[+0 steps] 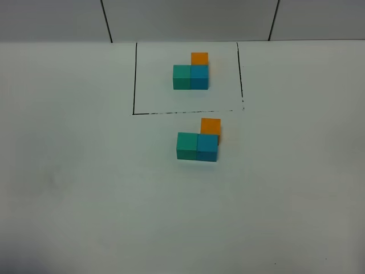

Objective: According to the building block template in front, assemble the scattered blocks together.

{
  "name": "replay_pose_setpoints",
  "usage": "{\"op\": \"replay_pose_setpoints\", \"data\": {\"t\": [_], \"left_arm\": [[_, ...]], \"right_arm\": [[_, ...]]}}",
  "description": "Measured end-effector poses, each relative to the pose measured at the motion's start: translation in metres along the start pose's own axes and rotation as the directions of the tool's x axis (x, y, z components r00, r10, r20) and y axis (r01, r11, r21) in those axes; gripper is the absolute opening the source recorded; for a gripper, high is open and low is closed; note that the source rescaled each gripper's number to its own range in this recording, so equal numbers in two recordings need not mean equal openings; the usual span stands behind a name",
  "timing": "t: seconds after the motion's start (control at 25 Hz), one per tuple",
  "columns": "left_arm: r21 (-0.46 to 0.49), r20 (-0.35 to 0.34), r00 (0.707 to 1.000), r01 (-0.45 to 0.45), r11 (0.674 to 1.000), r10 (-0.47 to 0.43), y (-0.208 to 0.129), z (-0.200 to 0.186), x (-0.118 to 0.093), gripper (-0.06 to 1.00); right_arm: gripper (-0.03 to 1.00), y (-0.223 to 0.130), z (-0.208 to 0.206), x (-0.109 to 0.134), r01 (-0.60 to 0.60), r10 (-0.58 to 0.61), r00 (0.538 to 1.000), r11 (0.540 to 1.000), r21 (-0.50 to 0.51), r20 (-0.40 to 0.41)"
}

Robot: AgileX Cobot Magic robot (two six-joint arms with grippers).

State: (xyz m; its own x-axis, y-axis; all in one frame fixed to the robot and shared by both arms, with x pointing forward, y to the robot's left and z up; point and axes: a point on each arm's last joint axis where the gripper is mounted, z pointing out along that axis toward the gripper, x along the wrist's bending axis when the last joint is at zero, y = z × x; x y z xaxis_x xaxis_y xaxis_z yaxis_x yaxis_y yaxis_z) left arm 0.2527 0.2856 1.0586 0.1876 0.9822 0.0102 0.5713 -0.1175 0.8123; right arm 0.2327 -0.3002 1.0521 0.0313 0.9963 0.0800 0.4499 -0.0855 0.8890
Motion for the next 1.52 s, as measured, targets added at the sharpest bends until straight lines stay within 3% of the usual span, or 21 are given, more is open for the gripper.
{"op": "replay_pose_setpoints", "data": {"t": [0.4, 0.8, 1.52], "left_arm": [[-0.078, 0.008, 1.0, -0.024, 0.997, 0.025, -0.023, -0.013, -0.006, 0.73], [-0.07, -0.057, 0.995, 0.076, 0.995, -0.08, -0.025, -0.013, 0.001, 0.73], [-0.071, -0.05, 0.995, 0.081, 0.994, -0.085, -0.024, -0.013, 0.001, 0.73]], "right_arm": [[0.77, 0.0, 0.0, 0.0, 0.0, 0.0, 1.0, 1.0, 0.0, 0.0], [0.77, 0.0, 0.0, 0.0, 0.0, 0.0, 1.0, 1.0, 0.0, 0.0], [0.77, 0.0, 0.0, 0.0, -0.001, 0.001, 1.0, 1.0, 0.0, -0.001]]}}
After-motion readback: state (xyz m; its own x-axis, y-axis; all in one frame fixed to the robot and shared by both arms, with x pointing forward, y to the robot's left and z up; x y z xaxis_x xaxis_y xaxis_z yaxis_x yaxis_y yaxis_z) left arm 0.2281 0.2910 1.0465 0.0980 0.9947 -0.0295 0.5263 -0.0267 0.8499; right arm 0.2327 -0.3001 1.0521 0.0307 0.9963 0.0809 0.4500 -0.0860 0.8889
